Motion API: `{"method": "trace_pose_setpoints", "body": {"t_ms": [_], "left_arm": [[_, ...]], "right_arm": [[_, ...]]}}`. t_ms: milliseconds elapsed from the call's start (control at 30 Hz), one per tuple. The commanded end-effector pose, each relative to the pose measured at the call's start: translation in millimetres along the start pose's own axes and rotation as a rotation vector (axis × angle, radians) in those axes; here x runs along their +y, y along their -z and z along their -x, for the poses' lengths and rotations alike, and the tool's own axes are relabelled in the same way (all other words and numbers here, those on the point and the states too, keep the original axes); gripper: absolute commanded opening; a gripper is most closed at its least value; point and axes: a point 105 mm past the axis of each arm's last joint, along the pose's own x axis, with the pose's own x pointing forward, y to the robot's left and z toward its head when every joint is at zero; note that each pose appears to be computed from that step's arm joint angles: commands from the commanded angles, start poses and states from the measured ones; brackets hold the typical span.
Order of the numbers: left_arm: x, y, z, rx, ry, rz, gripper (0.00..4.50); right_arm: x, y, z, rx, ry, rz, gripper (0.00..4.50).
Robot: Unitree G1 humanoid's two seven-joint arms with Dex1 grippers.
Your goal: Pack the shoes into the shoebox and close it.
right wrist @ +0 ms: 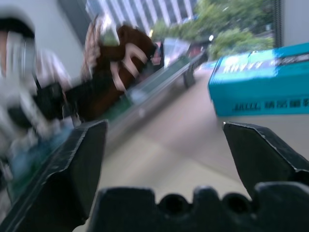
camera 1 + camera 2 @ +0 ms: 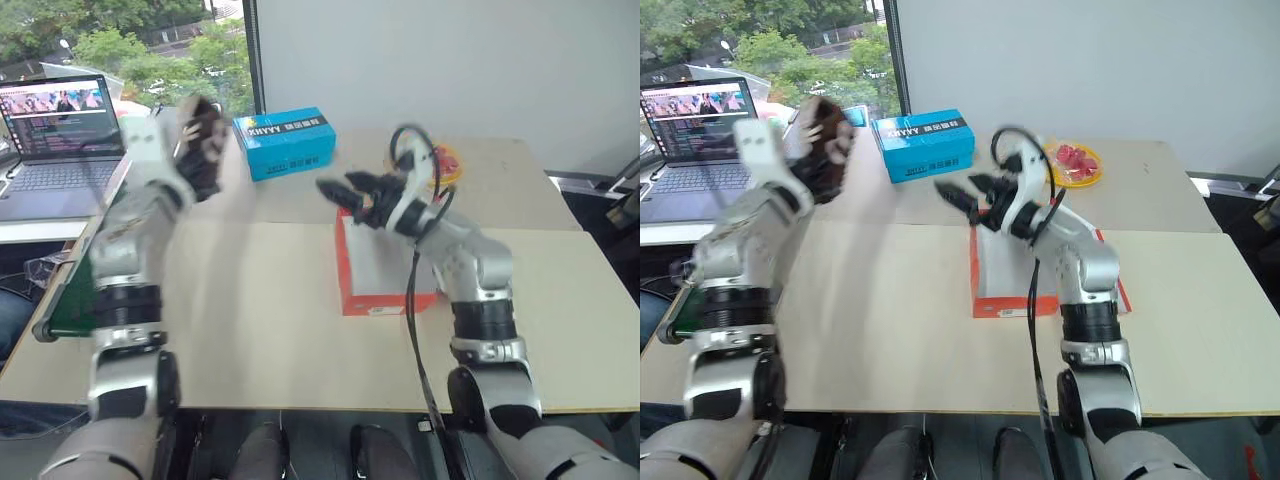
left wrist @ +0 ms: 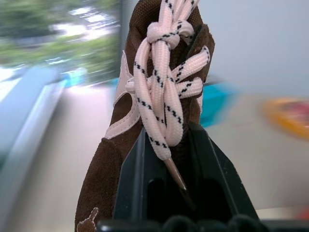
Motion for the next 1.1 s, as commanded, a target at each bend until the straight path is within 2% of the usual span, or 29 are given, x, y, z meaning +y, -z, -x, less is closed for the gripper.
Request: {"method": "trace_pose_setpoints", "body": {"t_ms": [33,100,167,300,500,733,833,1033,1100], "left_arm": [[-34,-12,-2,-0.036,0.092,0.012,0.18],[-64,-7,-8,-0.029,0.165,0.048,0.18],[-83,-8,-12,-0.033,0.207,0.056,0.18],[-120,-15,-18,-0.041,0.305,0.102,0.18],[-150,-14,-14,-0.013,0.393,0.144,0.18],[-176,6,-4,0.072,0.484,0.193,0.18],[-181,12,0,0.099,0.501,0.199,0.17],[-183,15,2,0.116,0.505,0.214,0.17],[-182,14,1,0.114,0.499,0.217,0.17]], "right_arm": [[-11,-28,11,-0.071,0.060,-0.144,4.50],[-12,-29,13,-0.049,0.071,-0.133,4.50],[-13,-23,15,0.001,0.096,-0.058,4.50],[-16,-17,18,0.010,0.113,-0.068,4.50],[-15,-21,21,-0.024,0.123,-0.075,4.50],[-18,-31,24,-0.087,0.131,-0.098,4.50],[-17,-37,25,-0.114,0.125,-0.114,3.79],[-15,-40,24,-0.132,0.117,-0.122,1.70],[-16,-41,23,-0.137,0.116,-0.127,1.19]]}}
